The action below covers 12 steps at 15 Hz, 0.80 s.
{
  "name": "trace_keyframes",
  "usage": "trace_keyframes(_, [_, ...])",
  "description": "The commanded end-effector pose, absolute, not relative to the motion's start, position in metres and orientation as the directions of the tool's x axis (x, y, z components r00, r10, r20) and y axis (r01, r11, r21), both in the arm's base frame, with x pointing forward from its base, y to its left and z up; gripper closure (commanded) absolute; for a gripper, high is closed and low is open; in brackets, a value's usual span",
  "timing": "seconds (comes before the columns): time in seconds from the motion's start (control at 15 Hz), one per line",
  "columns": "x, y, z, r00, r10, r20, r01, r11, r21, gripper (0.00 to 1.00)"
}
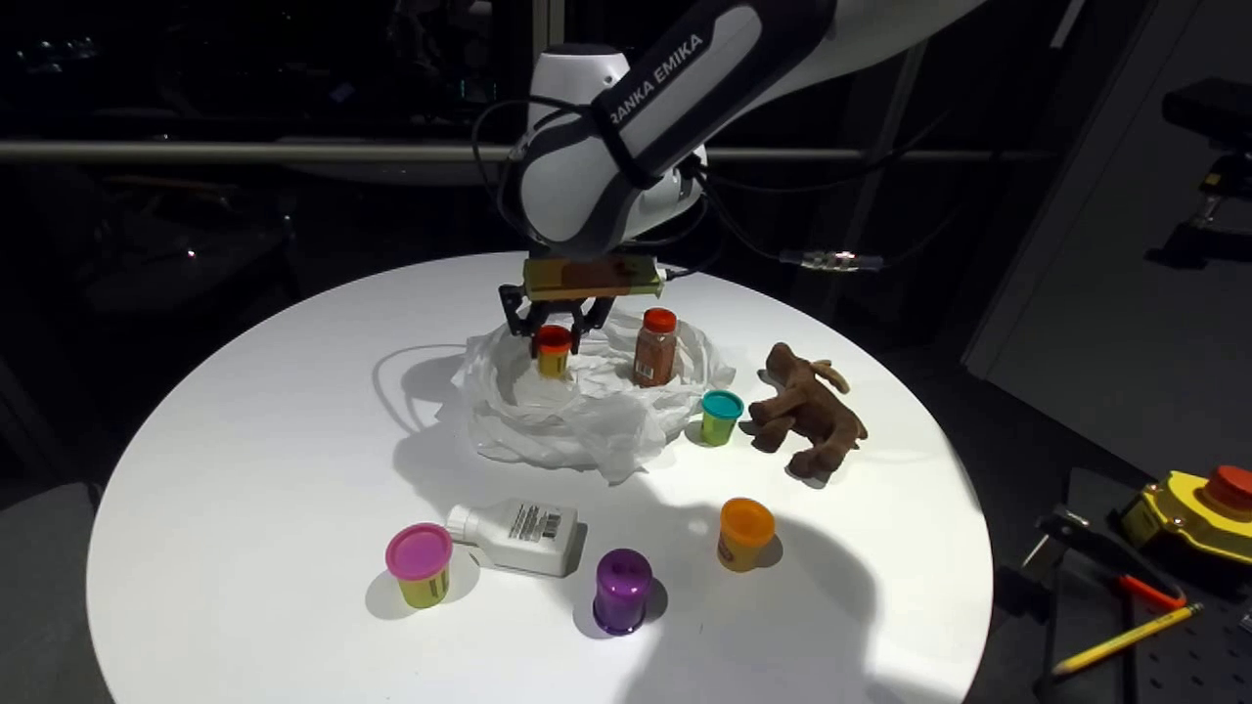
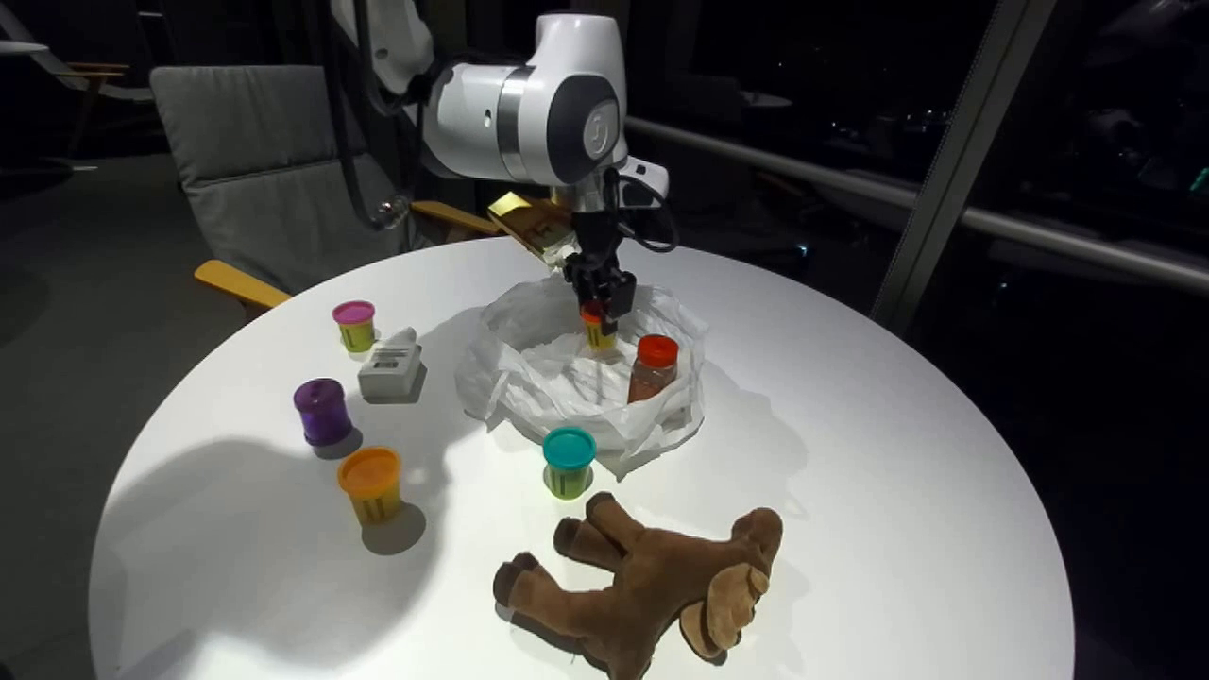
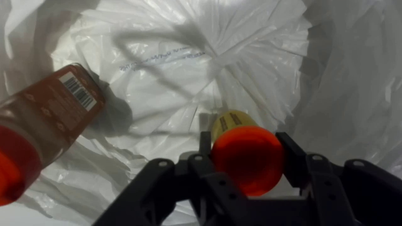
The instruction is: Put the objects on the table in the plastic bag
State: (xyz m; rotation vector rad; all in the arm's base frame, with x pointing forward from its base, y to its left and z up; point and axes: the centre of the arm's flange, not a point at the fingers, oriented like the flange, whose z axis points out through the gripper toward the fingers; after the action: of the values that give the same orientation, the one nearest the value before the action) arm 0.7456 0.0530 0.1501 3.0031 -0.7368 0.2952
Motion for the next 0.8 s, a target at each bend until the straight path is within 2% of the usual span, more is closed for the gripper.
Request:
trace_keyframes(0.0, [0.77, 0.039, 0.15, 0.855, -0.488, 0.176, -0.491, -0.871, -0.032, 0.22])
trace_keyframes(0.07, [0.769, 0.035, 0.15, 0.851, -0.494, 0.176, -0.497, -0.867, -0.032, 0.21])
trace_keyframes(0.27, [0.762, 0.027, 0.16, 0.849, -0.503, 0.16, -0.503, -0.863, -0.047, 0.01])
trace_keyframes(0.4, [0.753, 0.027, 0.174, 0.847, -0.508, 0.158, -0.503, -0.861, -0.072, 0.0])
trace_keyframes(0.73, [0.69, 0.033, 0.231, 0.872, -0.473, 0.123, -0.467, -0.881, -0.08, 0.0])
